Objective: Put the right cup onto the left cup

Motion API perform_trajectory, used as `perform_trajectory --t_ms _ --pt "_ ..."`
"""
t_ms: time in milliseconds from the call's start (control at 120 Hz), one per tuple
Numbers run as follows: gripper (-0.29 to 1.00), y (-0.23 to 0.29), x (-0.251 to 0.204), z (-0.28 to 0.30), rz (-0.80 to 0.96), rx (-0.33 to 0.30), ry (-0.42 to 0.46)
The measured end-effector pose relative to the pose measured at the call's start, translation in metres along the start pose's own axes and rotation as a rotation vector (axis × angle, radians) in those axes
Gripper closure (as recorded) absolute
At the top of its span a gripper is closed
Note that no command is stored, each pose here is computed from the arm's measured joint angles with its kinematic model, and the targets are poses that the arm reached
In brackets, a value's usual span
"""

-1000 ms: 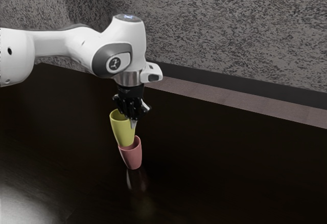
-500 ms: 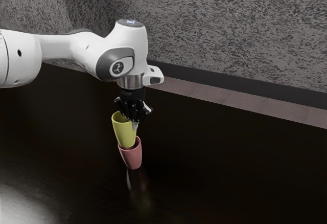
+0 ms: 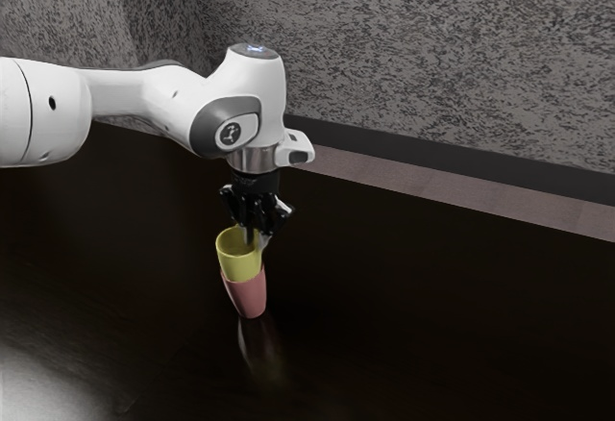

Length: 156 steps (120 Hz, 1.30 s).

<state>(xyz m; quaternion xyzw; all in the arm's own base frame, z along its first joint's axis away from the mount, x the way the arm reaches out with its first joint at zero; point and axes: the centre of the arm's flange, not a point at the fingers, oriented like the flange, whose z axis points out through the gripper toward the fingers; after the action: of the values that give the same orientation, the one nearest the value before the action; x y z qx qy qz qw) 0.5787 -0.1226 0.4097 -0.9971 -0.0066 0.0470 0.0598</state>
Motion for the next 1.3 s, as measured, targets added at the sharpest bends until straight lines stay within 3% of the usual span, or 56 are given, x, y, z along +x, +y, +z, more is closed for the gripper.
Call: perform_trajectory --t_ms 167,375,767,1050,1300 --pt "0.34 0.000 -0.002 -0.001 -0.024 -0.005 -0.011" --pt "0.19 0.000 -0.010 -0.025 -0.047 -0.010 0.000" --pt "0.04 -0.009 -0.020 -0.066 -0.055 -0.029 0.019" --pt "0.01 -0.028 -0.021 -0.090 0.015 -0.075 0.023" --pt "0.00 -0.034 -0.025 -0.098 0.098 -0.080 0.011"
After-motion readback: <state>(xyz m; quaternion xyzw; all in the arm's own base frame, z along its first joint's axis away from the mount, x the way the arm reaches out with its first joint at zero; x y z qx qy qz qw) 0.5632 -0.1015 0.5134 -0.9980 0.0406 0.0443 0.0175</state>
